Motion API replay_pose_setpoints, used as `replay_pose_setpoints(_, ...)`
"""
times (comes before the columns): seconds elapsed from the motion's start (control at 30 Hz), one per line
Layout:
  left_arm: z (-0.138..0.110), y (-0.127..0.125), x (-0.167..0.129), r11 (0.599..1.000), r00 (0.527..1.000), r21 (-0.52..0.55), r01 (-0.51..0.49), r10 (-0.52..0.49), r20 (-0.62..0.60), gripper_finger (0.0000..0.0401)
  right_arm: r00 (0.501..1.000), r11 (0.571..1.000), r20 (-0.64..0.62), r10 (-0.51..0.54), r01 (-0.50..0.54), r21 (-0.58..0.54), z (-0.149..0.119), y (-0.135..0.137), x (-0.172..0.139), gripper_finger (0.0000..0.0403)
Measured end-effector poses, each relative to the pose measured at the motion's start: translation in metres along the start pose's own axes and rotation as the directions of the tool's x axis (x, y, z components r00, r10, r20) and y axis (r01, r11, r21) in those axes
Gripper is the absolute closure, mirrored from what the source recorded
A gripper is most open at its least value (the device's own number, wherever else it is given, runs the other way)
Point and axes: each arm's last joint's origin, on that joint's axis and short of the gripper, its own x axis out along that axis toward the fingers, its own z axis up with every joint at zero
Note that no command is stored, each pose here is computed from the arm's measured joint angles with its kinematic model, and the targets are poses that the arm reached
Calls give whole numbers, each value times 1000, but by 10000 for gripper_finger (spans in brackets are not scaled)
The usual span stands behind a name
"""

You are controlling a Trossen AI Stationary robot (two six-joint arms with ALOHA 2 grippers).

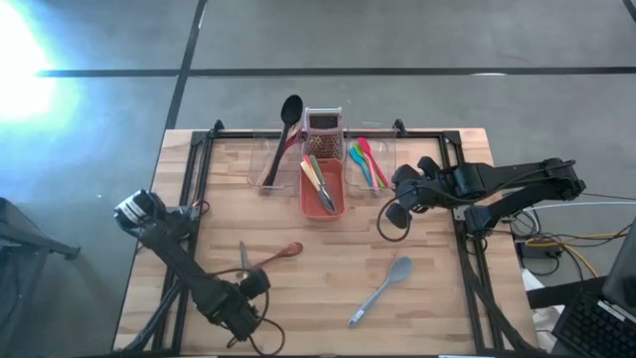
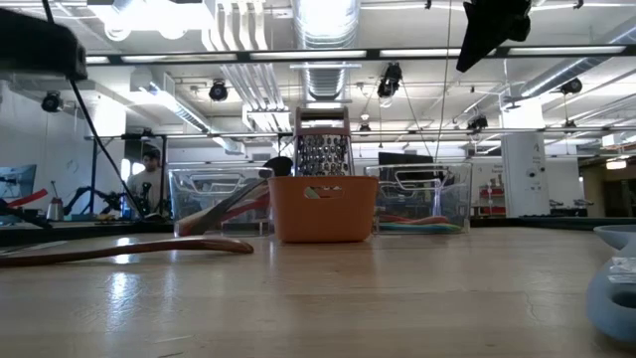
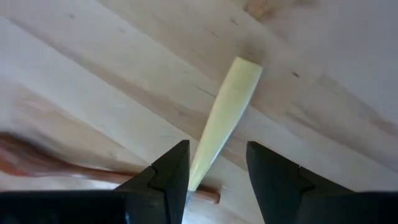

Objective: Pick & Place Kitchen Items
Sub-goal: Put the yellow table knife into the orange bin

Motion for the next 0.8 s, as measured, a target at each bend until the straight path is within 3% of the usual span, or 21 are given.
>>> replay_pose_setpoints(0.33,-6,-7,18,997,1000,72,5,-5,3,240,1000,1000,3,0,0,16,0,0,0,394)
replay_pose_setpoints(0.5,-13,-5,12,999,995,39,-36,40,-87,240,1000,1000,7,1,-1,25,1,0,0,394)
replay_pose_setpoints(0.63,-9,-4,7,997,998,-50,-53,51,-48,240,1000,1000,9,2,-2,26,1,0,0,394)
replay_pose_setpoints(0.8,-9,-2,-6,951,999,-304,-46,48,1,240,1000,1000,9,2,-2,24,1,0,0,394)
